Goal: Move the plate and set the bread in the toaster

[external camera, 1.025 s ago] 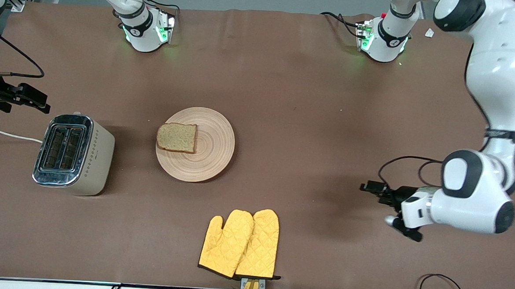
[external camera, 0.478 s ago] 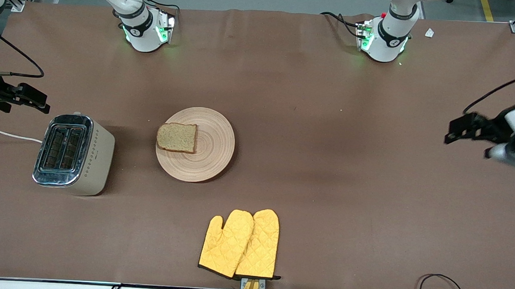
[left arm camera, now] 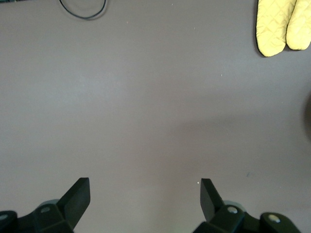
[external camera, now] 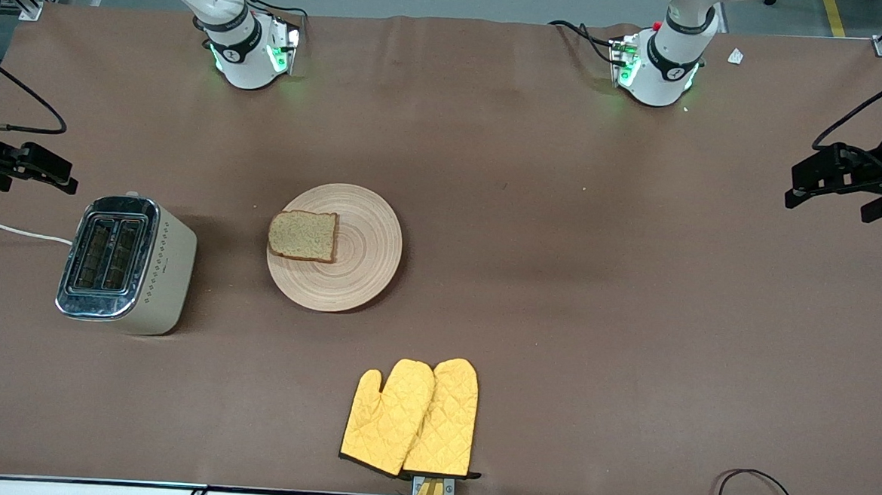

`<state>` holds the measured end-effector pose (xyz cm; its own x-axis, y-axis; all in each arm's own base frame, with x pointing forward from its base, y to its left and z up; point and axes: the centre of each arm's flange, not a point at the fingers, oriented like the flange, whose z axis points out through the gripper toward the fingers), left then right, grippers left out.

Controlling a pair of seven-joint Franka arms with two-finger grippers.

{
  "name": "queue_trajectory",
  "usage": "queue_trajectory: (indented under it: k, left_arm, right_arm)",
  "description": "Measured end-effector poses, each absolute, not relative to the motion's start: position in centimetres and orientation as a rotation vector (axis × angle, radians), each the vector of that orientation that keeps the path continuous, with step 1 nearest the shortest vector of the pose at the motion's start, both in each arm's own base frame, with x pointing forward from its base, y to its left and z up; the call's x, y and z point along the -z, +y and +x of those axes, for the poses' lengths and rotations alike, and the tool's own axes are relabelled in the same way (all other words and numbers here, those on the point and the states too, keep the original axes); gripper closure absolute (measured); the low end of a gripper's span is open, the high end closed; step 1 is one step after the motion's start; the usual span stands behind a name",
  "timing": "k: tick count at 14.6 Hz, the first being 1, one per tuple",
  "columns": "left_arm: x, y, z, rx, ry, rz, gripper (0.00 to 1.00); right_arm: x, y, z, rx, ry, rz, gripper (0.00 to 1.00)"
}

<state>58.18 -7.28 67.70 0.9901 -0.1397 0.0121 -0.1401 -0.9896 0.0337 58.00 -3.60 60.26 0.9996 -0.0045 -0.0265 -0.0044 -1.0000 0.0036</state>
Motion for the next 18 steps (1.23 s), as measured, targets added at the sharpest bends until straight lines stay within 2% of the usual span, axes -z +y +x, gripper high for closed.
queue_trajectory:
  k: [9,18]
  left_arm:
    - [-66.5,-7.2,51.2,-0.094,-0.136,3.129,0.0]
    - [-65.4,-6.7,51.7,-0.112,-0.12,3.128,0.0]
  right_arm:
    - [-60.2,-3.6,58.0,0.051,-0.007,3.138,0.0]
    - [-60.2,-3.6,58.0,0.05,-0.007,3.138,0.0]
